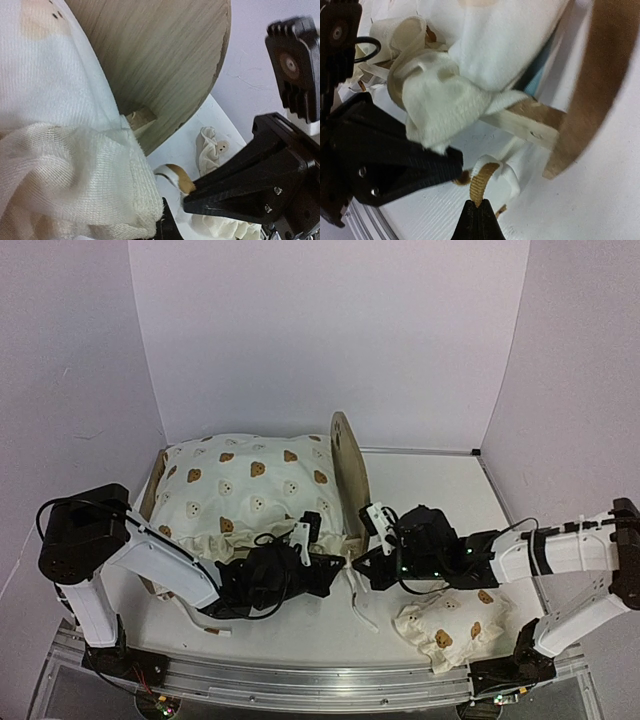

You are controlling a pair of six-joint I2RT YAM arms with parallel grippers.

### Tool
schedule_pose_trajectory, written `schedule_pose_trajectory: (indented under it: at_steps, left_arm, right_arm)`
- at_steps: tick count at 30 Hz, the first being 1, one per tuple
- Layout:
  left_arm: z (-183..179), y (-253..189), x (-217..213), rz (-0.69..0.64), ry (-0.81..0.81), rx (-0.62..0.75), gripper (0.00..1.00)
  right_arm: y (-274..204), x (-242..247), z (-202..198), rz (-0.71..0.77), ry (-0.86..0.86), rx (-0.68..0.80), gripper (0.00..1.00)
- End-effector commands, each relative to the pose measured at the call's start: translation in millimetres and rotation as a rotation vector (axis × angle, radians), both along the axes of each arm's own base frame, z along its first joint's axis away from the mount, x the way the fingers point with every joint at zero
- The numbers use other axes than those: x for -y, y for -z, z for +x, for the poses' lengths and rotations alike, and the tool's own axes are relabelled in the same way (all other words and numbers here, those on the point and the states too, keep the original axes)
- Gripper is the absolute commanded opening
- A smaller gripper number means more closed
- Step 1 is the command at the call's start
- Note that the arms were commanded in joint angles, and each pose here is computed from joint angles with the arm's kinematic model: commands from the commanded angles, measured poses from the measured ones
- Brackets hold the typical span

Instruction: Set up the pet bed

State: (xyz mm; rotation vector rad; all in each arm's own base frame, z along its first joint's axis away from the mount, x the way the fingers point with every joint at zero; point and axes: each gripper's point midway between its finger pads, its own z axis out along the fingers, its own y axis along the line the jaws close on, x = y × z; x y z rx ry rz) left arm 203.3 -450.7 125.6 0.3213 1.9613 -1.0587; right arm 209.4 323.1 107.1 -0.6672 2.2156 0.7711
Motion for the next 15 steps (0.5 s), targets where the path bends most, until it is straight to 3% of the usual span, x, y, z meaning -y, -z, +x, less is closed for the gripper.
schedule_pose_trajectory:
  at_steps: [1, 10, 15]
  left_arm:
    - [-17.8, -35.7, 8.1, -0.097, 0.117, 0.060, 0.00]
    - [-18.8, -41.4, 2.4, -0.088, 0.150, 0.092, 0.00]
    - [-14.1, -44.4, 2.9, -0.095, 0.166, 0.092, 0.00]
  right_arm:
    - [-15.7, -22.8, 16.9, -0.041, -0.072, 0.115, 0.00]
    - [-0.2, -20.9, 37.0, -0.211, -0.140, 0.245, 0.00]
    - [-8.2, -43.8, 44.4, -0.284, -0.321, 0.410, 0.00]
